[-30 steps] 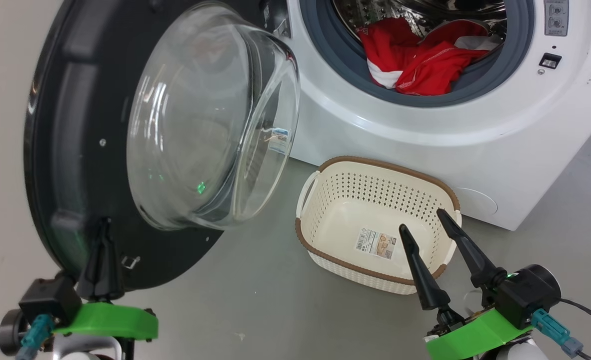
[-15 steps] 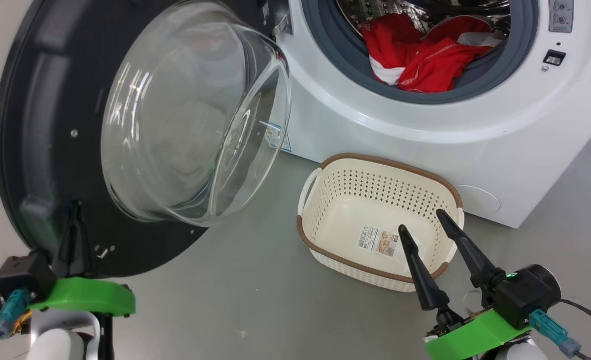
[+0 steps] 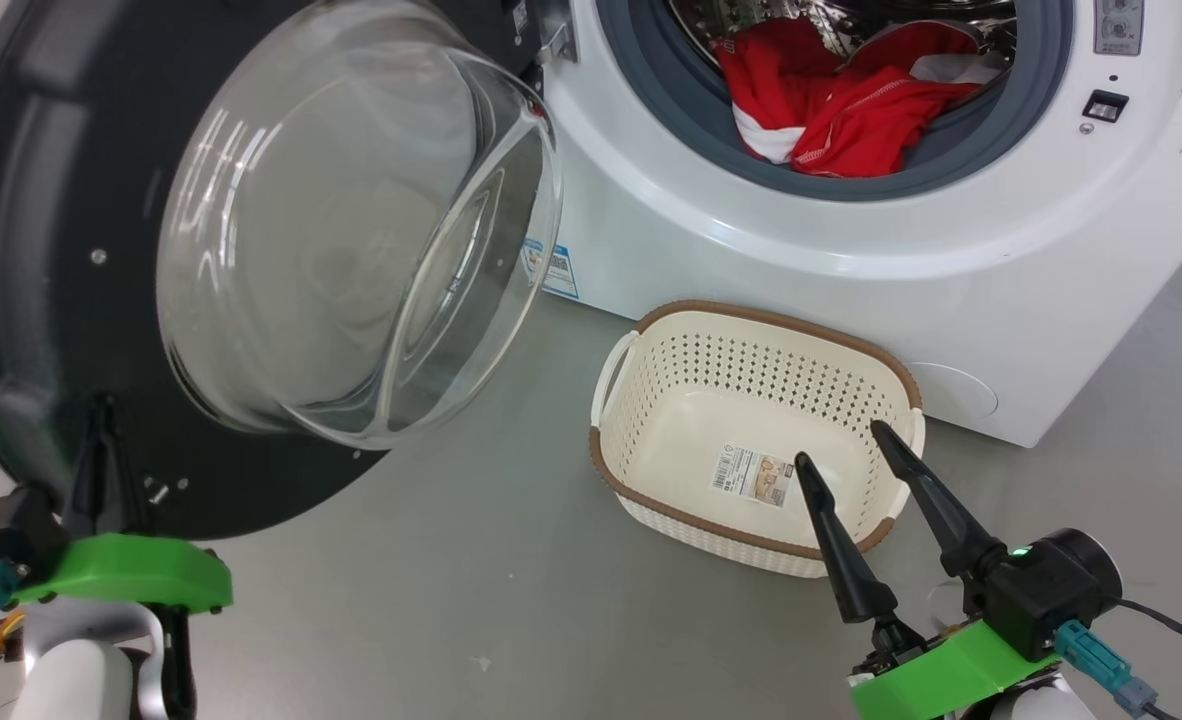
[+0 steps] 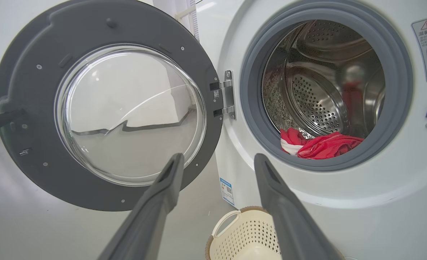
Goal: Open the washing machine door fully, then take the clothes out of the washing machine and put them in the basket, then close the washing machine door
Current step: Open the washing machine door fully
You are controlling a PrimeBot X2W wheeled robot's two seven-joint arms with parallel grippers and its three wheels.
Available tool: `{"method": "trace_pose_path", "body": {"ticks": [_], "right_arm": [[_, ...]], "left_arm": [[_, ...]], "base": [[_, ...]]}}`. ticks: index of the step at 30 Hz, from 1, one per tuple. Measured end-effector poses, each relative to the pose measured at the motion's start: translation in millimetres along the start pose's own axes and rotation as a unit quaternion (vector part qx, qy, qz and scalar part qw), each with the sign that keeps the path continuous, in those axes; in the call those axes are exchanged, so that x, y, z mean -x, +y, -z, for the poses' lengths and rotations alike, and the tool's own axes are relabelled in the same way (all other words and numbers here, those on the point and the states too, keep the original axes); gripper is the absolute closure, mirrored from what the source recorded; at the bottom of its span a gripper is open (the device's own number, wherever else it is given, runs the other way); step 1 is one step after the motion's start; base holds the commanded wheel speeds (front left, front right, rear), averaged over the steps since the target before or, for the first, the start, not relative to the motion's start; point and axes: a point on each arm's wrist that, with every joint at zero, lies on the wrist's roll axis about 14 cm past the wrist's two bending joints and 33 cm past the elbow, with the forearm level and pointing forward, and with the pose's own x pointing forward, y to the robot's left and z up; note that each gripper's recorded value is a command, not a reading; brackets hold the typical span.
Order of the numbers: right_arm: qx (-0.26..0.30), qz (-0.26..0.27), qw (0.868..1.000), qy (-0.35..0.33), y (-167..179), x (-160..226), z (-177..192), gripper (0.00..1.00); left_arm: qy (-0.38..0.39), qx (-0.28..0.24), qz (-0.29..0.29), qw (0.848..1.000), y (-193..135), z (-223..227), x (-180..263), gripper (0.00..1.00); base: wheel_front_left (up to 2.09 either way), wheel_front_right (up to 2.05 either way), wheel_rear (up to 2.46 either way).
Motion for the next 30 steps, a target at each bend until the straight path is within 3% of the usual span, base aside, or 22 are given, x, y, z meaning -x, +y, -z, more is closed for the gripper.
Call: {"method": "trace_pose_path", "body": {"ticks": [30], "right_arm": [[0.003, 0.013, 1.0, 0.027, -17, -1, 17, 0.0]], "left_arm": [[0.022, -0.013, -0.041, 0.999, 16, 13, -28, 1.0]], "base": [[0.0, 0.0, 0.0]]}}
